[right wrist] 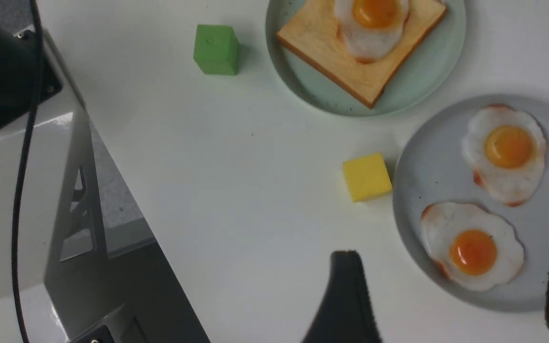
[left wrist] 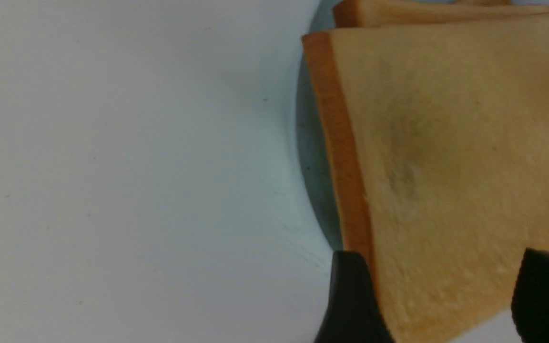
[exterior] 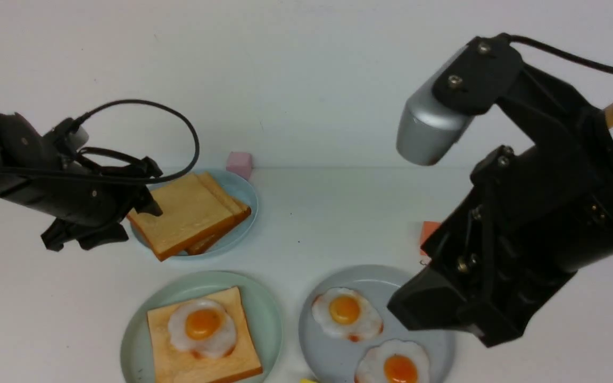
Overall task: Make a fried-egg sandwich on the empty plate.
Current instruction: Use the left arm to grab a slice of bread
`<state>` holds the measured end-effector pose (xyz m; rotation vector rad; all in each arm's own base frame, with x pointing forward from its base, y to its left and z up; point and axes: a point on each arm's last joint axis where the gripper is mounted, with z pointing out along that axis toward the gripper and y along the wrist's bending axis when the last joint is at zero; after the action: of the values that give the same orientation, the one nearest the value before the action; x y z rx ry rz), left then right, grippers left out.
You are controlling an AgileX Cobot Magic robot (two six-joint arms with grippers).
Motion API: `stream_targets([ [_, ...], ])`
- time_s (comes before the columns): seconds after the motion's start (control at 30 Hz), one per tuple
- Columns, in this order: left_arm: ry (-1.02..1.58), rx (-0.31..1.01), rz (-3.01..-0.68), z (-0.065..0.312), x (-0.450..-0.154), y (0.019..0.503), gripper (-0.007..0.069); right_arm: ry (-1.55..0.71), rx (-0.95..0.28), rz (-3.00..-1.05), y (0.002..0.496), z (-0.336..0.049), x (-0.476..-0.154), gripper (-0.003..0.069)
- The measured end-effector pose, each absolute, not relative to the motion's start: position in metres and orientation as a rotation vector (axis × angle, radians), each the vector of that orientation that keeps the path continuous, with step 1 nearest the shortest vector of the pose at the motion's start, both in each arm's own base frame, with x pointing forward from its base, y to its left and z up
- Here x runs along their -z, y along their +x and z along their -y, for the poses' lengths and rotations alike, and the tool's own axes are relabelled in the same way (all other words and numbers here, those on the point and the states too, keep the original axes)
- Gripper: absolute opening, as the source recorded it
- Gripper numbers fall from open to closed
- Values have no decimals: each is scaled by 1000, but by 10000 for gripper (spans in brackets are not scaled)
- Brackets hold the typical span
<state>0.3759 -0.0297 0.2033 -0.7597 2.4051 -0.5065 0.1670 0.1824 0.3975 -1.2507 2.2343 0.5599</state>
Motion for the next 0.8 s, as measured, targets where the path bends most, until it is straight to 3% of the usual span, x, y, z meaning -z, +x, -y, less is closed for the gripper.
stream_targets([
  [0.27,-845,496,-2344,27,-177,390,446,-1253,-577,-2232,166,-183,-398,536],
  [0.4,-863,483,-2321,25,-168,395,404,-1252,-587,-2232,166,-184,-398,536],
  [0.47,-867,479,-2309,24,-167,396,356,-1251,-594,-2232,166,-184,-398,536],
  [0.67,-859,482,-2287,24,-173,397,69,-1236,-602,-2243,165,-184,-398,536],
  [0.8,-793,494,-2278,25,-197,390,46,-1232,-603,-2248,165,-184,-398,536],
])
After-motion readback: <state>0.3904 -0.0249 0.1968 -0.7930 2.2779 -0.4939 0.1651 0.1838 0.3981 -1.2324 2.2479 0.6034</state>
